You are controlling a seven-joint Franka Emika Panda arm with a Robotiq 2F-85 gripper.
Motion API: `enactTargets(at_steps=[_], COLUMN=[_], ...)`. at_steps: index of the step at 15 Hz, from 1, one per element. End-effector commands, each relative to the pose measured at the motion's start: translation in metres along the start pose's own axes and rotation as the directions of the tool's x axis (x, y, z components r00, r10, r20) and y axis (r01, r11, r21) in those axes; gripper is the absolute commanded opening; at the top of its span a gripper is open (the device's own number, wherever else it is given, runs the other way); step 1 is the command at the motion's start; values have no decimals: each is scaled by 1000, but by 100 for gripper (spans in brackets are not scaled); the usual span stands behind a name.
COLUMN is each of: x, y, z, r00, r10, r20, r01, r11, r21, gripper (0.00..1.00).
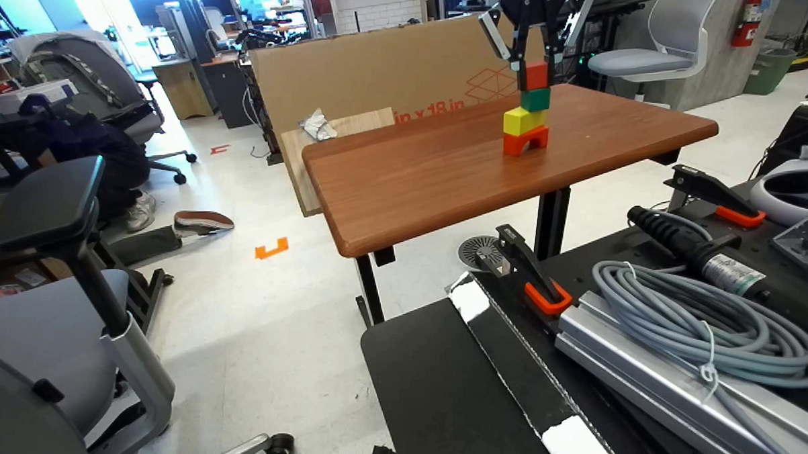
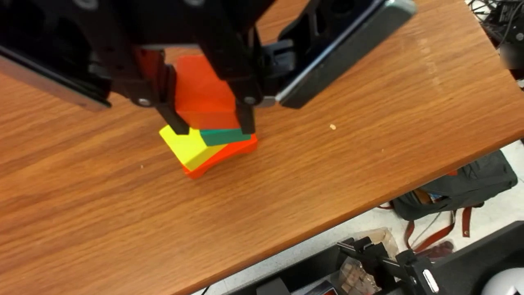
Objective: Pick the orange block and put it on the table
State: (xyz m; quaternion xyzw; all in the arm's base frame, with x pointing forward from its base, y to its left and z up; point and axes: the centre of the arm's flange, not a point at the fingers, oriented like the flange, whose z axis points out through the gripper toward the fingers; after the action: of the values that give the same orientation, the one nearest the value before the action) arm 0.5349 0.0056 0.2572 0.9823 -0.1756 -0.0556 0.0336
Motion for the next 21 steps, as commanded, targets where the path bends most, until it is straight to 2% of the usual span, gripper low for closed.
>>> enactTargets(at_steps=[1, 3, 6, 10, 13, 16, 18, 21], x=[-2, -1, 1, 13, 43, 87, 118, 159], y=[1, 2, 2, 10, 28, 50, 60, 57], z=[-4, -13, -25, -45, -59, -62, -55, -26], r00=[1000, 1000, 999, 993, 976, 969, 972, 972], r10=[6, -21, -43, -106, -178, -224, -211, -202], r20=[-31, -16, -2, 60, 122, 108, 103, 120], r01=[-7, 20, 43, 108, 182, 229, 214, 206], r11=[999, 997, 997, 993, 983, 973, 977, 978], r21=[-38, -68, -62, -43, -24, -33, -17, -25], gripper=[8, 8, 8, 8, 8, 8, 8, 8])
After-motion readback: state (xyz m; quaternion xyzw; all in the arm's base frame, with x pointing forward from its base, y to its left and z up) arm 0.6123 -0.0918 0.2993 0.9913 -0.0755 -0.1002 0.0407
